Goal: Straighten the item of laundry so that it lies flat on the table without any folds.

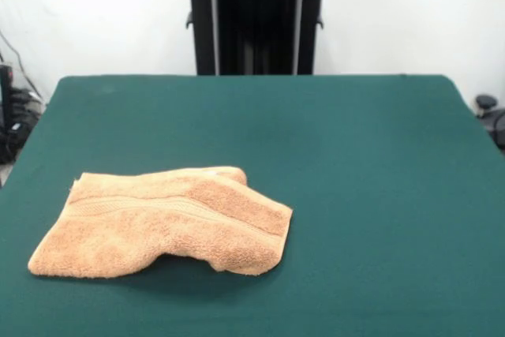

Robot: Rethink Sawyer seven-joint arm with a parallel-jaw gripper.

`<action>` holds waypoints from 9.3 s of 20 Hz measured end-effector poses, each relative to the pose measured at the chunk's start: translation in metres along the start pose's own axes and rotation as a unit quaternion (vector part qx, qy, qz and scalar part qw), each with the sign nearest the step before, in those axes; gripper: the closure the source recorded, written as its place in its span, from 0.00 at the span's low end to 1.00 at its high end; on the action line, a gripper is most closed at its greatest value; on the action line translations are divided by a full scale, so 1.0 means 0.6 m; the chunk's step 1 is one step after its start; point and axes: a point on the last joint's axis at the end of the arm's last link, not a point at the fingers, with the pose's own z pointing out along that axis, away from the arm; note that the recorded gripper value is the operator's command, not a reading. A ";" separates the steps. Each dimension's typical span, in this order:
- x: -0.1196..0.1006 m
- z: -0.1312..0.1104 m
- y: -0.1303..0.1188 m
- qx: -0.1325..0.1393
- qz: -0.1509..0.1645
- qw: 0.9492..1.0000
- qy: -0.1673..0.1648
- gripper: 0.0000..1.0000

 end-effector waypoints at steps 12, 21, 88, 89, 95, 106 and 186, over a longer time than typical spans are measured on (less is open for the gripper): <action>-0.026 0.157 -0.093 0.012 0.047 0.998 0.032 0.00; -0.030 0.237 -0.127 0.005 0.033 0.997 0.070 0.00; -0.423 0.343 -0.438 0.011 0.048 0.999 0.023 0.00; -0.424 0.343 -0.436 0.010 0.047 0.999 0.023 0.00; -0.426 0.345 -0.421 0.007 0.040 0.999 0.022 0.00; -0.425 0.353 -0.378 0.004 0.022 0.999 0.026 0.00; -0.353 0.317 -0.230 -0.006 -0.039 0.999 0.030 0.00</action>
